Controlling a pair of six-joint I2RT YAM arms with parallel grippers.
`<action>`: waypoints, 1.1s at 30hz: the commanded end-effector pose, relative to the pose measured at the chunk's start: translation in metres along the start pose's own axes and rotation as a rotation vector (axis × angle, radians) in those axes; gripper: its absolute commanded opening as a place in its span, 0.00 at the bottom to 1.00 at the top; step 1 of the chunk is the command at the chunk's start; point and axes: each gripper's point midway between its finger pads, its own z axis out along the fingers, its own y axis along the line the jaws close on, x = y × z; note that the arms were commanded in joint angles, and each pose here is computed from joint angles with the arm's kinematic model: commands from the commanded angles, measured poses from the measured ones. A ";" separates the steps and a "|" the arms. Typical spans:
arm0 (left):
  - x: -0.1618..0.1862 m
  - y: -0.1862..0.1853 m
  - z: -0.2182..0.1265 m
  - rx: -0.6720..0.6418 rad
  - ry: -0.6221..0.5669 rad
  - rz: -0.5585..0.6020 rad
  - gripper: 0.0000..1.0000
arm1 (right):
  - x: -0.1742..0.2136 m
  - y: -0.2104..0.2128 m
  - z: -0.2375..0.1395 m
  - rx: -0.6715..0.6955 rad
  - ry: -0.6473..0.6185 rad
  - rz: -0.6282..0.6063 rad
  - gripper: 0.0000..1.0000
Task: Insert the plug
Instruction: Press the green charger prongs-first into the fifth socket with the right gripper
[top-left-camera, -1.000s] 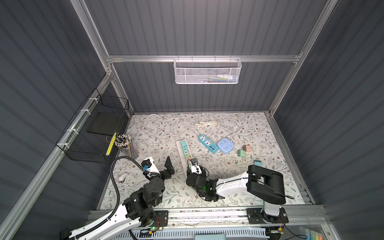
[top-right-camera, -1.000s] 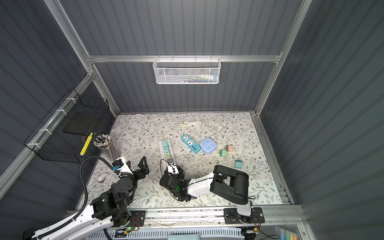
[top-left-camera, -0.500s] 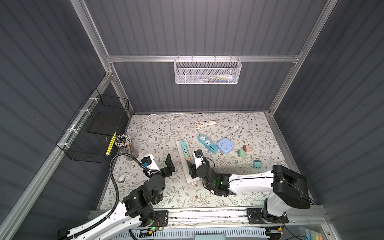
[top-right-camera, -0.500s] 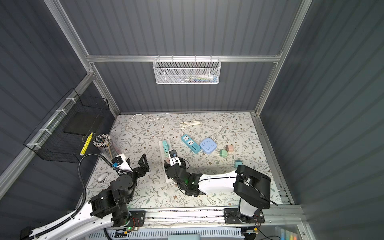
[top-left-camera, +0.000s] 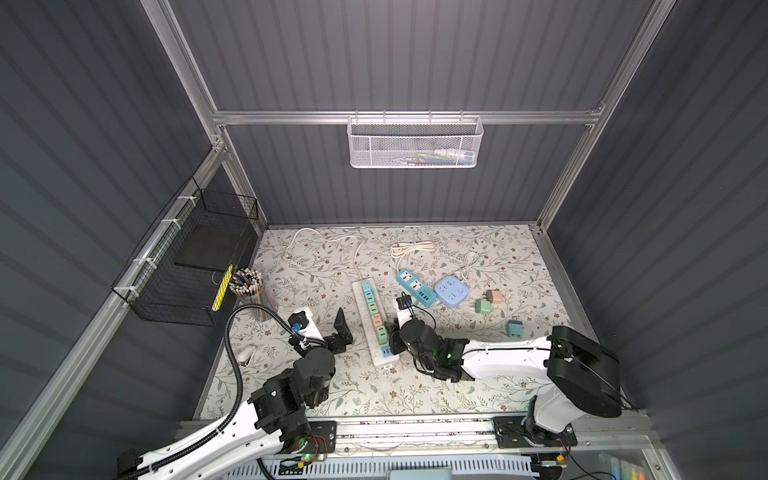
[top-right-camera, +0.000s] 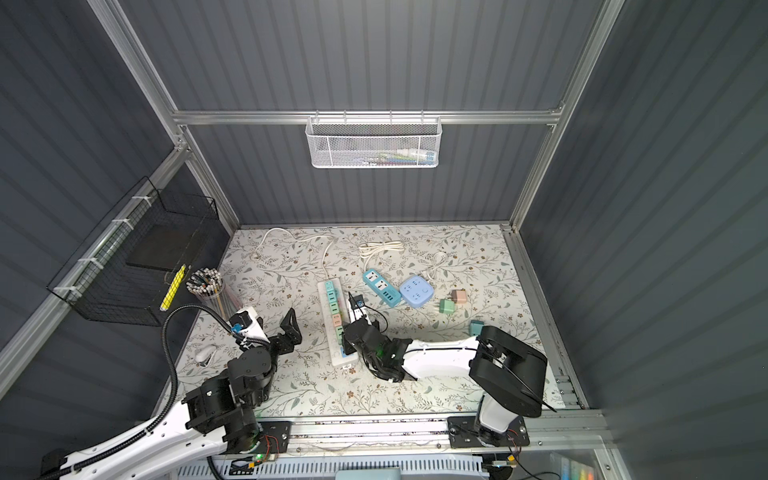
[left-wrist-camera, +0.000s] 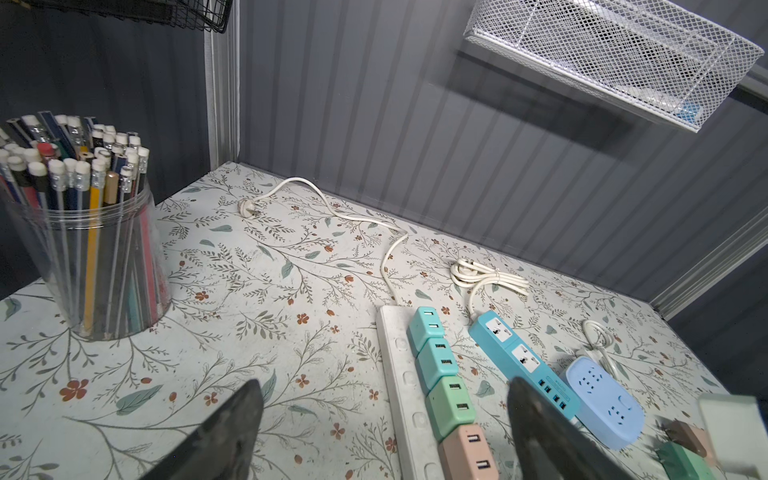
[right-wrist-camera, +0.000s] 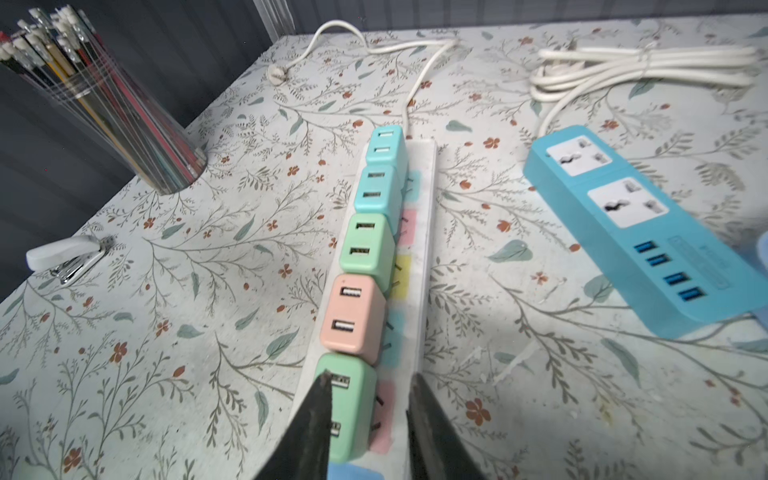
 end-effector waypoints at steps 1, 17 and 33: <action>-0.006 0.000 -0.001 -0.007 -0.006 -0.003 0.92 | 0.019 0.013 0.003 -0.057 0.065 -0.017 0.37; -0.004 0.008 -0.003 -0.015 -0.007 -0.009 0.92 | 0.036 0.020 0.022 0.015 0.143 -0.074 0.32; 0.000 0.011 -0.004 -0.016 -0.008 -0.013 0.92 | 0.060 -0.004 0.022 0.128 0.185 -0.057 0.26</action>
